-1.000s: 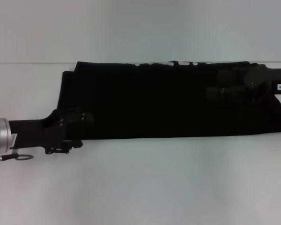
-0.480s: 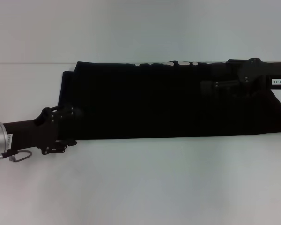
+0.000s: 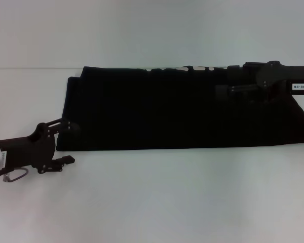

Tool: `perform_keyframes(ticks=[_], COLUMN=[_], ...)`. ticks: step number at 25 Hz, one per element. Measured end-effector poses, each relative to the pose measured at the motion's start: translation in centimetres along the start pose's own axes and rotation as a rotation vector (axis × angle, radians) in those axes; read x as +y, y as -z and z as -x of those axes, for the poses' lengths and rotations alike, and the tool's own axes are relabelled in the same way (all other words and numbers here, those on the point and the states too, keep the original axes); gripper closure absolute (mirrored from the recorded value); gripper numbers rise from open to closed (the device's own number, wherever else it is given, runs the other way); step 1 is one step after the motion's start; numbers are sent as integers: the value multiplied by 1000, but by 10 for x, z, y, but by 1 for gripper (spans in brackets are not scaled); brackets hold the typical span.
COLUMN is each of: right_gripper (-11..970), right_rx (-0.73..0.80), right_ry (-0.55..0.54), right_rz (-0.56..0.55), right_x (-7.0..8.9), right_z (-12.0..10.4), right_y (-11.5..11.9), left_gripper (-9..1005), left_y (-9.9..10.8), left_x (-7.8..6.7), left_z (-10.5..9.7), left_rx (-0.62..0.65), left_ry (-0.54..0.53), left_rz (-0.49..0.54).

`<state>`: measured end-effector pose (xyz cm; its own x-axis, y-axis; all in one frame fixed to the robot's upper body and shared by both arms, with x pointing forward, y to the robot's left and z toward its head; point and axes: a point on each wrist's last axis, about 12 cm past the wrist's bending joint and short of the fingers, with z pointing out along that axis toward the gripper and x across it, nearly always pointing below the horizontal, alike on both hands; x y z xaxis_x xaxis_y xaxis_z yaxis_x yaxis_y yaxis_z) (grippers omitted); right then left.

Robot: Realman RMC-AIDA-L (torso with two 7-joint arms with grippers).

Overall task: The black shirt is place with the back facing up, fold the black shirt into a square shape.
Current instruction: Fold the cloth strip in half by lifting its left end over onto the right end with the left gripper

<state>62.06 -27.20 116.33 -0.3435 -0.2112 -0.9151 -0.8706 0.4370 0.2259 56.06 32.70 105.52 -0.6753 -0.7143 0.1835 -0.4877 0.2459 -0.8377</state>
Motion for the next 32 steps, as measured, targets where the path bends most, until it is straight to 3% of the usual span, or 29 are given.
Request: perform_keyframes(ticks=[32], right_gripper=[48], right_rx=[-36], right_ry=[-13], right_rz=[-1], right_x=[3], right_z=[-2], right_y=[-5], left_gripper=[88], left_y=[-5], left_x=[3], left_z=[6], left_rx=[-82], left_ry=[-13], left_rz=[23])
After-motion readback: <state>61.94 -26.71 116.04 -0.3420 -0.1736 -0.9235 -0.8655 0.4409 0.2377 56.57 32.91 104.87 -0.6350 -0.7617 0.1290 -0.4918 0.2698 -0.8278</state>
